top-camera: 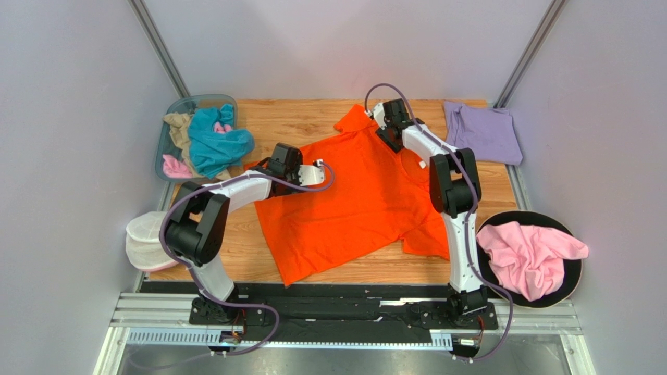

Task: Fold and stack the t-shirts
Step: Flatten the tshirt out

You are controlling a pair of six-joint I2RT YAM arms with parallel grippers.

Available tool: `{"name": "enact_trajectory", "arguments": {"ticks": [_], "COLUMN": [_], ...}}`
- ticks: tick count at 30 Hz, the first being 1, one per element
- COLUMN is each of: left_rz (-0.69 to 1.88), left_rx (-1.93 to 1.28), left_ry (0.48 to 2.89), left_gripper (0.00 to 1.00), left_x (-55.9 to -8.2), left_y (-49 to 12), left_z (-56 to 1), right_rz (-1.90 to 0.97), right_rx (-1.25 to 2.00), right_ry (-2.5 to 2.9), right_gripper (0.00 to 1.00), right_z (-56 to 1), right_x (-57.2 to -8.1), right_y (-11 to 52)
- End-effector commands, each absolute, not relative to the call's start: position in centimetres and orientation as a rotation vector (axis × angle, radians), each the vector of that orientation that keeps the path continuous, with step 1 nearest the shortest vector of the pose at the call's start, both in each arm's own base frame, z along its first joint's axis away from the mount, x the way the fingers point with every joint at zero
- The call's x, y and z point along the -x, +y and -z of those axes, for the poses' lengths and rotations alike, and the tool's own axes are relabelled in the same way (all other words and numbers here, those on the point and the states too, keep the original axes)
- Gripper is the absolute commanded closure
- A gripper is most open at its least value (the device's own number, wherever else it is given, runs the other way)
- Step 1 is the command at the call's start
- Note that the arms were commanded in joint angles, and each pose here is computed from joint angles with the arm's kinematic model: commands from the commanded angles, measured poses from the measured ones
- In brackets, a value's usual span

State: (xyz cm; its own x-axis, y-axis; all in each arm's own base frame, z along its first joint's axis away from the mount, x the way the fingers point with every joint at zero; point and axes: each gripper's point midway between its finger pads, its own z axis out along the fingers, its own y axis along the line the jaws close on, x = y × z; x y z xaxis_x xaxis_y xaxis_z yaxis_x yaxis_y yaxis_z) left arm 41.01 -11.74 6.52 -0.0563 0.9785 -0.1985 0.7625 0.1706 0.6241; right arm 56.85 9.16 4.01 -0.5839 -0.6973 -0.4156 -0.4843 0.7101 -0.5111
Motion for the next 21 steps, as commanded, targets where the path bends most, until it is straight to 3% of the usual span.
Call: {"name": "enact_trajectory", "arguments": {"ticks": [1, 21], "left_rz": [-0.532, -0.653], "left_rx": [-1.68, -1.816], "left_ry": [1.835, 1.819], "left_gripper": [0.27, 0.29], "left_x": [-42.3, -50.4], "left_y": [-11.7, -9.1], "left_z": [-5.7, -4.0], "right_rz": [0.543, 0.759], "right_rx": [0.904, 0.969], "right_ry": [2.237, 2.202], "right_gripper": [0.46, 0.46], "right_z": [-3.9, -3.2], "right_x": [-59.1, -59.8], "right_y": [9.1, 5.7]}}
